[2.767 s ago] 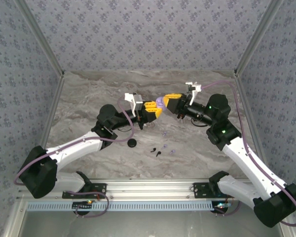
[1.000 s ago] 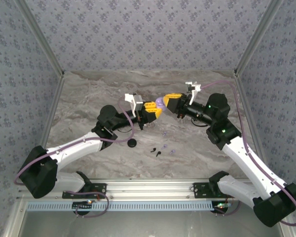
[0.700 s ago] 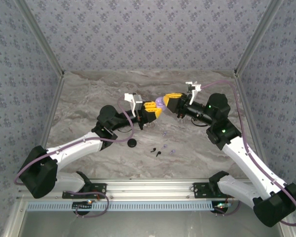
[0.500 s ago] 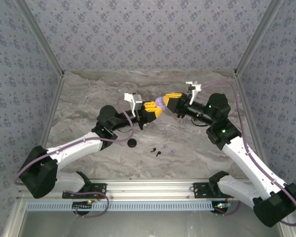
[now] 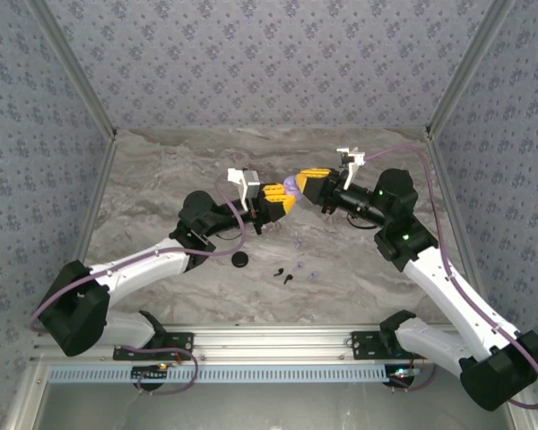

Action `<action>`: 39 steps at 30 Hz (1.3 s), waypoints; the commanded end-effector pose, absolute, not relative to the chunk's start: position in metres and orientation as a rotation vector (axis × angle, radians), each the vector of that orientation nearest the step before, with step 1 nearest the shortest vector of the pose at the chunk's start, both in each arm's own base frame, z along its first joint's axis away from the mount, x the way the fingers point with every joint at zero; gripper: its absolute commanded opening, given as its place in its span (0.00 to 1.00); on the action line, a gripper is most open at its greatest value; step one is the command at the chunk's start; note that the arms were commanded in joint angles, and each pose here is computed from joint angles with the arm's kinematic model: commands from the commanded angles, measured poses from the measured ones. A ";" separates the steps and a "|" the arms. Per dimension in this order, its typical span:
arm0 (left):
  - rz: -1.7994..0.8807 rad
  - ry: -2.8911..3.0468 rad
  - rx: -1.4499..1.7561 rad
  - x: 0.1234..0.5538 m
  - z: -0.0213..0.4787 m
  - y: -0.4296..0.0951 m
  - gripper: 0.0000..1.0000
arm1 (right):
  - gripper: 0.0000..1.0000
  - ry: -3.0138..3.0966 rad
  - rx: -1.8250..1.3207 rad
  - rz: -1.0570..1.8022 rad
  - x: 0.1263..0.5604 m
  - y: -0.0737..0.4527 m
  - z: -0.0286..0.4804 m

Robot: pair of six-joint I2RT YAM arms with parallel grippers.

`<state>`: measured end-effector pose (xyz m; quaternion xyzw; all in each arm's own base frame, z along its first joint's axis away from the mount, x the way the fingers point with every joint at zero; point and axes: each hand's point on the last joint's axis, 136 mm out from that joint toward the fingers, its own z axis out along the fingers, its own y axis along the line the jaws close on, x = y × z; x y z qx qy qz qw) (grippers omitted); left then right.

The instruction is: Insert the wireless bluetooth earbuds into the charging case

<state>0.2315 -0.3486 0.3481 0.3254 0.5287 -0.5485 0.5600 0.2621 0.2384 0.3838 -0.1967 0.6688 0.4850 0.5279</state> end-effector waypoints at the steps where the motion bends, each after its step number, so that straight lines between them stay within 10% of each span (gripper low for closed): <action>1: -1.322 1.176 0.758 0.226 0.367 -0.348 0.00 | 0.22 1.544 -0.480 1.127 0.265 0.236 0.399; 39: -1.296 1.193 0.726 0.231 0.365 -0.345 0.00 | 0.22 1.585 -0.455 1.102 0.260 0.224 0.386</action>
